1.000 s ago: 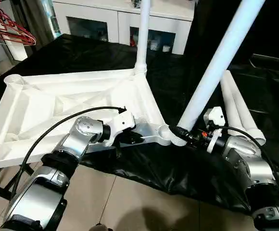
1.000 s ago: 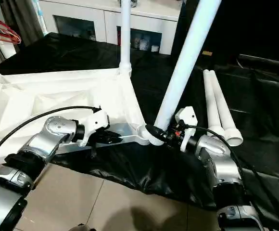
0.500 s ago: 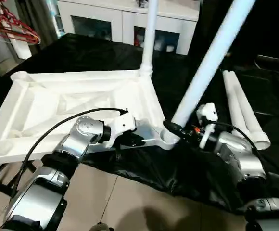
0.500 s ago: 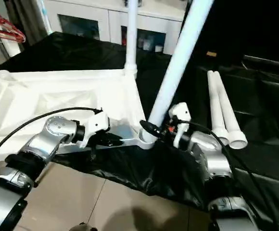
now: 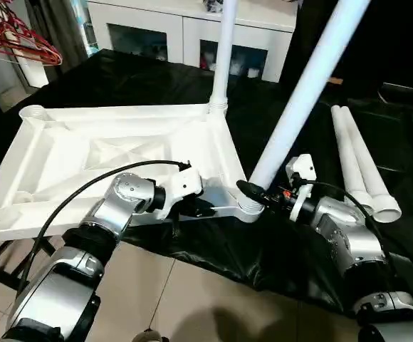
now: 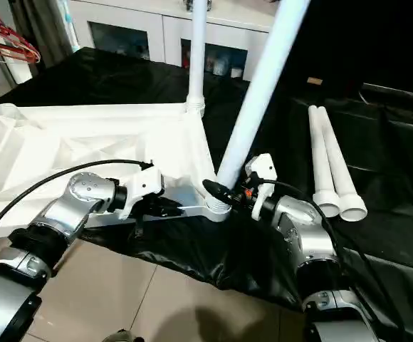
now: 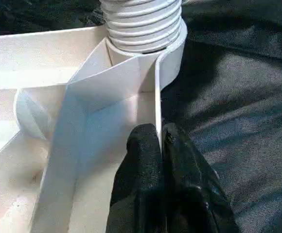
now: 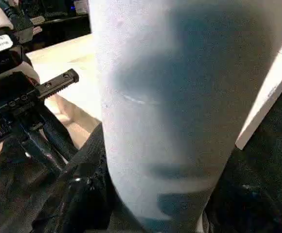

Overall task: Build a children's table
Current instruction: Insert table leg to table base

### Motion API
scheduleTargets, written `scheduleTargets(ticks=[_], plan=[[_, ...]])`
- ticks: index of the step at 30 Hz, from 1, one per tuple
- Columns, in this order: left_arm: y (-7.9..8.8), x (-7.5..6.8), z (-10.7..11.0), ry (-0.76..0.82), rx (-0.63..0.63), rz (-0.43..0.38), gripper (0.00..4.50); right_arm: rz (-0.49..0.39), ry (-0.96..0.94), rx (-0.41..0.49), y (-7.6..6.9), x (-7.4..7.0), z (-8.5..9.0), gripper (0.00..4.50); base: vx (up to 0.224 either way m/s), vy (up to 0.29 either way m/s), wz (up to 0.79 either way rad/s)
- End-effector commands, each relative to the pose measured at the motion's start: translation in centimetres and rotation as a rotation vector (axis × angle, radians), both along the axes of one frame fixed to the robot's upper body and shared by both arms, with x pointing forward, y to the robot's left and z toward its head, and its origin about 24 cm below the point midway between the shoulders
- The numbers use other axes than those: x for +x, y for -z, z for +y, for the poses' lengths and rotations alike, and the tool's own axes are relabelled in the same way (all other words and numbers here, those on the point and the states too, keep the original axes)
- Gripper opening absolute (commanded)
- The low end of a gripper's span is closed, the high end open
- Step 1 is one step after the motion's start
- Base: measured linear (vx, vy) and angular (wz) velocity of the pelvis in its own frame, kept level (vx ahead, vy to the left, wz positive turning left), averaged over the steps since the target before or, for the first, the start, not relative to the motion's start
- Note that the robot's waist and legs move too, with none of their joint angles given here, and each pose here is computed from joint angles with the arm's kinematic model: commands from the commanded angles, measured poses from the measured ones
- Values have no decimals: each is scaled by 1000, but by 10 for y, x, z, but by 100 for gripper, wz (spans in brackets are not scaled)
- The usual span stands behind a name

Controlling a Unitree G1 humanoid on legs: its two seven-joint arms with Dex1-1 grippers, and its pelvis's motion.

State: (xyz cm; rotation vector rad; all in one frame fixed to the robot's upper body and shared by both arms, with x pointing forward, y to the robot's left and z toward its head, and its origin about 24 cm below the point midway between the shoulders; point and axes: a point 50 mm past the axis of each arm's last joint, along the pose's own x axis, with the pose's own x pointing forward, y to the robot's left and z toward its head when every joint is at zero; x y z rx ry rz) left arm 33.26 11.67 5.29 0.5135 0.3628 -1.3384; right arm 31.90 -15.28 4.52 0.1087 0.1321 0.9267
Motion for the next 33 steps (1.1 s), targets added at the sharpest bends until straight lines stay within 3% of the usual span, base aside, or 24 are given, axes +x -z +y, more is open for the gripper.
scheduleTargets(ticks=[1,13,23,33], plan=[[1,1,-1,-10,-1,-11,0,56,35,6,14,-6,-3,197,0,0,0],[0,4,0,-29,2,-23,0,63,155,67,26,-22,-17,197,0,0,0],[1,5,-2,-28,9,-29,0,-9,142,-48,22,-27,-15,197,0,0,0],[3,3,-1,-16,24,-26,0,43,-38,-216,25,-25,-6,197,0,0,0]])
